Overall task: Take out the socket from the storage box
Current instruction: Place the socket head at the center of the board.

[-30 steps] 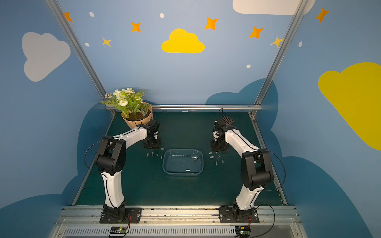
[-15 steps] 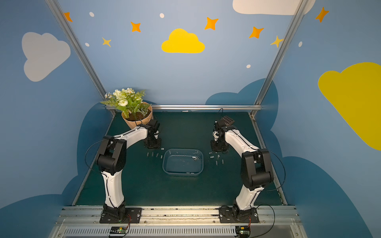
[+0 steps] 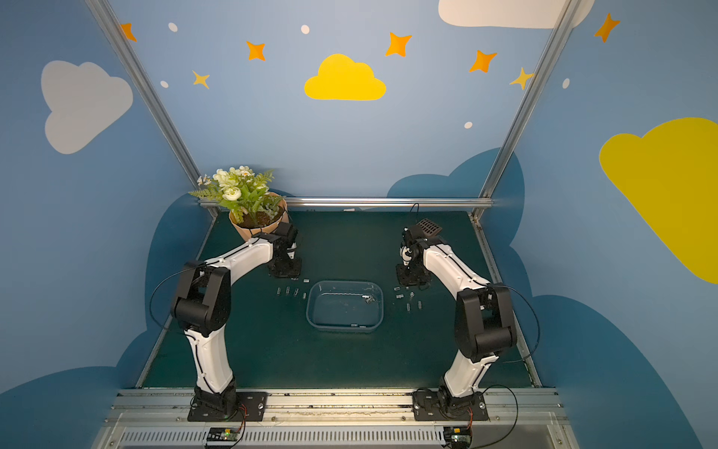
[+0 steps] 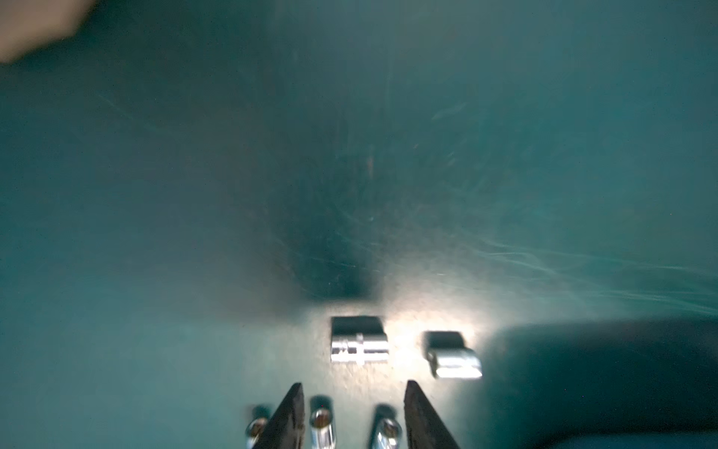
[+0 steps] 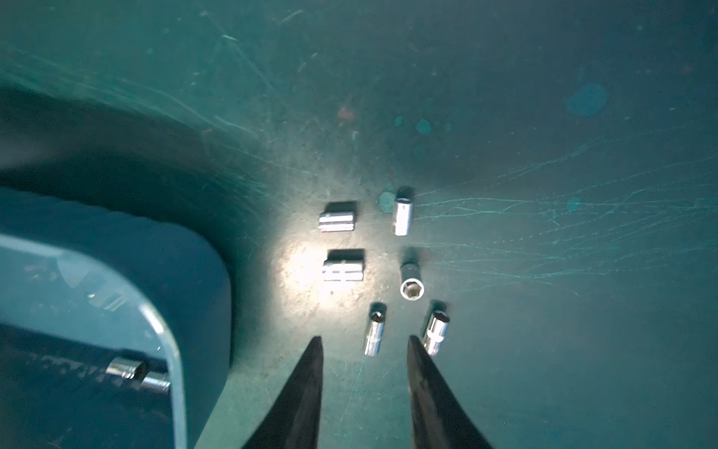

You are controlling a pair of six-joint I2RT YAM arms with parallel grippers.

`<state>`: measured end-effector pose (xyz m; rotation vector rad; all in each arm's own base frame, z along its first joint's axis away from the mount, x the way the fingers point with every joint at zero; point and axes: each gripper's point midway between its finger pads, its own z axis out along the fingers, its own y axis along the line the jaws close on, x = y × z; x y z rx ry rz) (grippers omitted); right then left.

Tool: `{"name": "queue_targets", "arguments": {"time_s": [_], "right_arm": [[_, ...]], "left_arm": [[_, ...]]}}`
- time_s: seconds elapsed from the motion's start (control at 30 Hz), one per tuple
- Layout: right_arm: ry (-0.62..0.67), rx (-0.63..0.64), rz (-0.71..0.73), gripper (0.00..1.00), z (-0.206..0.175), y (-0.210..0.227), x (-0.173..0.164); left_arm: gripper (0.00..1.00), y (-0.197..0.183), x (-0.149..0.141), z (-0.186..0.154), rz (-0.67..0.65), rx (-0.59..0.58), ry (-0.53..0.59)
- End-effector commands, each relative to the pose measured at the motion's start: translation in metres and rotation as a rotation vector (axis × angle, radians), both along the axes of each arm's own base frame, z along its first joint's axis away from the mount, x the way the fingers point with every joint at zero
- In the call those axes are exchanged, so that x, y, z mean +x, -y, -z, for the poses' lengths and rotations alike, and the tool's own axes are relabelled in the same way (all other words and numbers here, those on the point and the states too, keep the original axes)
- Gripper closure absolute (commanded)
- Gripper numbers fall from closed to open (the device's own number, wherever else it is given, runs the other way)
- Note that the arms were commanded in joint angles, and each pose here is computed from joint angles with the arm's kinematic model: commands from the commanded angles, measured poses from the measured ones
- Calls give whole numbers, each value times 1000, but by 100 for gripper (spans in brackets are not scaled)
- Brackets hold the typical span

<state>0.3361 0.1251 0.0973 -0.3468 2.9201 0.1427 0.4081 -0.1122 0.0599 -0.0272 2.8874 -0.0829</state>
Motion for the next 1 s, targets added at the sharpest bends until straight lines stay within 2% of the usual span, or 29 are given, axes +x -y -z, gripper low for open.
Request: {"name": "queue_targets", "arguments": {"time_s": [0.0,0.23,0.5,0.97], "right_arm": [[51,16,-49,63,-30,-20,-5],[86,45,-176,63,-45,-77,-22],[48,23,-281,65,-25,-117,-34],[-47,-84,-332,65,30,-126,-33]], "left_arm": [[55,-4,-2,-35,-17,-8,77],[54,-9,-20,-60,-38,-37,139],[53,-12,-43,-51,-67,-60,122],[52,-5,-55,-35,-86,-101,86]]}}
